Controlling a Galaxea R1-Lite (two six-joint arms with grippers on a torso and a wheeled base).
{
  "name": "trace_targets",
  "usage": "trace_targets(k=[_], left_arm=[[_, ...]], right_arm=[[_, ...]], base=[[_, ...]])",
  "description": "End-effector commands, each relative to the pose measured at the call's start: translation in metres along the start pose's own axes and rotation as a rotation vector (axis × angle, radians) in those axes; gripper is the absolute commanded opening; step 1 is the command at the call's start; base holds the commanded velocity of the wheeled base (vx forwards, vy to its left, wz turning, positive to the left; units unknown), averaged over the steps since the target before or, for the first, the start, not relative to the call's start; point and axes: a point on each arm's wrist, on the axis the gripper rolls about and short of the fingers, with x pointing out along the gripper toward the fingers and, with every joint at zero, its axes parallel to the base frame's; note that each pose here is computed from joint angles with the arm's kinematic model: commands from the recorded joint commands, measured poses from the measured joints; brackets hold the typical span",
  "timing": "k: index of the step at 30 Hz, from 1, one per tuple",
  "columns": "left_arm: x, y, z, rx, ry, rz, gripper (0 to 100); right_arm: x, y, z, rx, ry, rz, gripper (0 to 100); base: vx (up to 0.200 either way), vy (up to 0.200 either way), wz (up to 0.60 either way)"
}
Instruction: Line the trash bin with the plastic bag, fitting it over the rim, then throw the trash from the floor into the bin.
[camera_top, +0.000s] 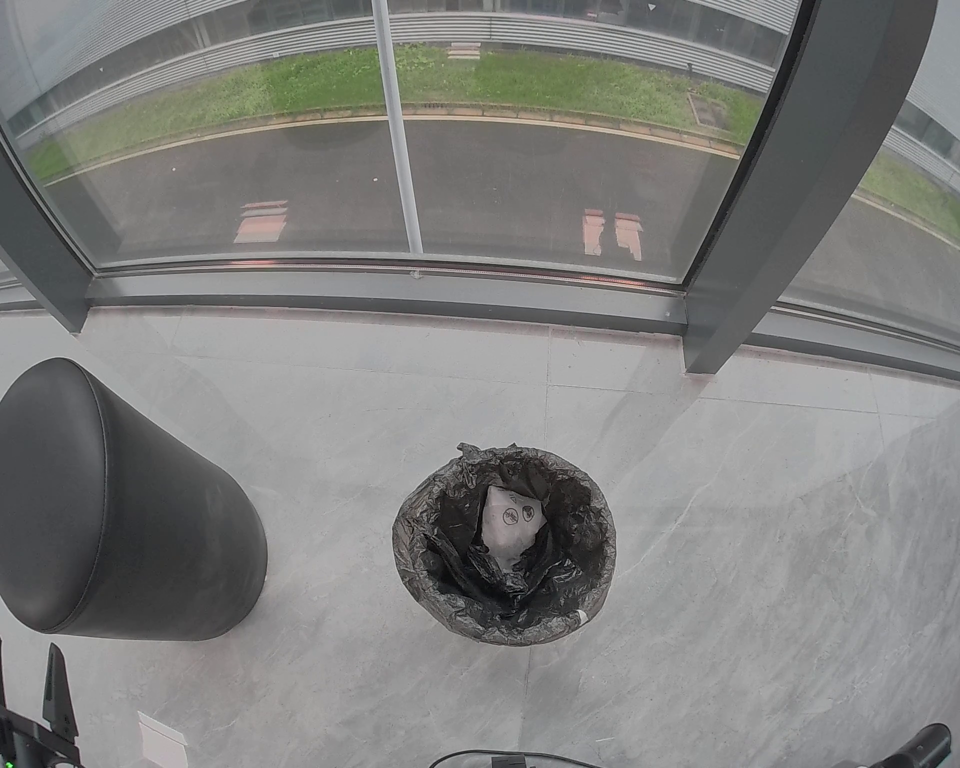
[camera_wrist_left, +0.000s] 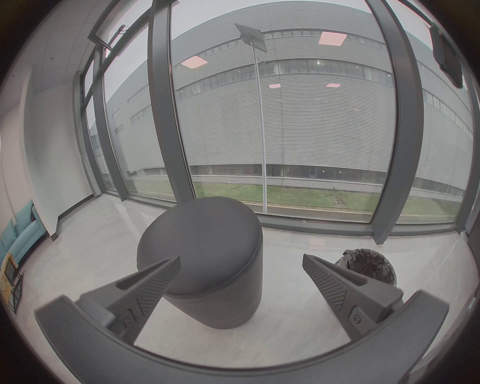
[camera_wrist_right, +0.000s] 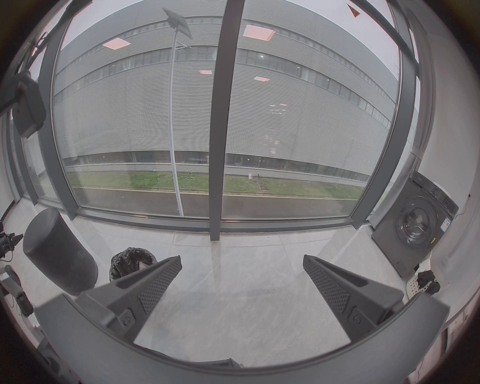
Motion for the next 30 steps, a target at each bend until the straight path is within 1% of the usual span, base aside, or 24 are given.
trace_targets(k=[1, 3, 4, 5, 7, 8, 9, 10, 11, 12, 15, 18, 19, 20, 21, 23, 24, 30], left_arm=[[0.002, -0.001, -0.012, 0.003, 0.014, -0.041, 100], [0.002, -0.002, -0.012, 0.006, 0.015, -0.064, 100], [0.002, -0.002, -0.012, 0.006, 0.015, -0.065, 100], [0.002, -0.002, -0.012, -0.002, 0.016, -0.076, 100], [0.002, -0.002, -0.012, -0.008, 0.016, -0.078, 100], [0.002, -0.002, -0.012, -0.009, 0.016, -0.078, 100], [0.002, -0.002, -0.012, -0.012, 0.016, -0.078, 100], [0.002, -0.002, -0.012, -0.015, 0.016, -0.077, 100], [0.002, -0.002, -0.012, -0.021, 0.016, -0.077, 100], [0.002, -0.002, -0.012, -0.029, 0.017, -0.079, 100], [0.002, -0.002, -0.012, -0.048, 0.018, -0.08, 100], [0.002, -0.002, -0.012, -0.063, 0.018, -0.085, 100], [0.002, -0.002, -0.012, -0.064, 0.019, -0.091, 100], [0.002, -0.002, -0.012, -0.064, 0.019, -0.091, 100], [0.002, -0.002, -0.012, -0.068, 0.02, -0.1, 100], [0.002, -0.002, -0.012, -0.068, 0.02, -0.1, 100], [0.002, -0.002, -0.012, -0.066, 0.021, -0.101, 100], [0.002, -0.002, -0.012, -0.071, 0.02, -0.1, 100]], right_arm=[[0.017, 0.004, -0.018, -0.011, 0.009, 0.013, 100], [0.039, 0.01, -0.03, -0.003, -0.011, 0.014, 100], [0.041, 0.011, -0.031, -0.001, -0.015, 0.015, 100], [0.069, 0.018, -0.05, 0.016, -0.07, 0.018, 100], [0.094, 0.025, -0.08, 0.021, -0.146, 0.029, 100], [0.102, 0.027, -0.092, 0.008, -0.161, 0.039, 100], [0.102, 0.027, -0.093, -0.006, -0.18, 0.065, 100], [0.102, 0.028, -0.096, -0.017, -0.154, 0.082, 100], [0.102, 0.028, -0.102, -0.024, -0.082, 0.103, 100], [0.103, 0.028, -0.105, -0.025, -0.062, 0.102, 100], [0.103, 0.029, -0.105, -0.022, -0.067, 0.114, 100], [0.102, 0.03, -0.106, 0.025, -0.049, 0.197, 100], [0.102, 0.031, -0.107, 0.027, -0.042, 0.223, 100], [0.102, 0.031, -0.107, 0.027, -0.042, 0.223, 100], [0.102, 0.032, -0.111, -0.007, 0.004, 0.267, 100], [0.102, 0.032, -0.112, -0.015, 0.014, 0.277, 100], [0.102, 0.032, -0.112, -0.022, 0.004, 0.277, 100], [0.102, 0.032, -0.111, -0.008, 0.0, 0.287, 100]], base=[[0.0, 0.0, 0.0], [0.0, 0.0, 0.0], [0.0, 0.0, 0.0], [0.0, 0.0, 0.0], [0.0, 0.0, 0.0], [0.0, 0.0, 0.0], [0.0, 0.0, 0.0], [0.0, 0.0, 0.0], [0.0, 0.0, 0.0], [0.0, 0.0, 0.0], [0.0, 0.0, 0.0], [0.0, 0.0, 0.0], [0.0, 0.0, 0.0], [0.0, 0.0, 0.0], [0.0, 0.0, 0.0], [0.0, 0.0, 0.0], [0.0, 0.0, 0.0], [0.0, 0.0, 0.0]])
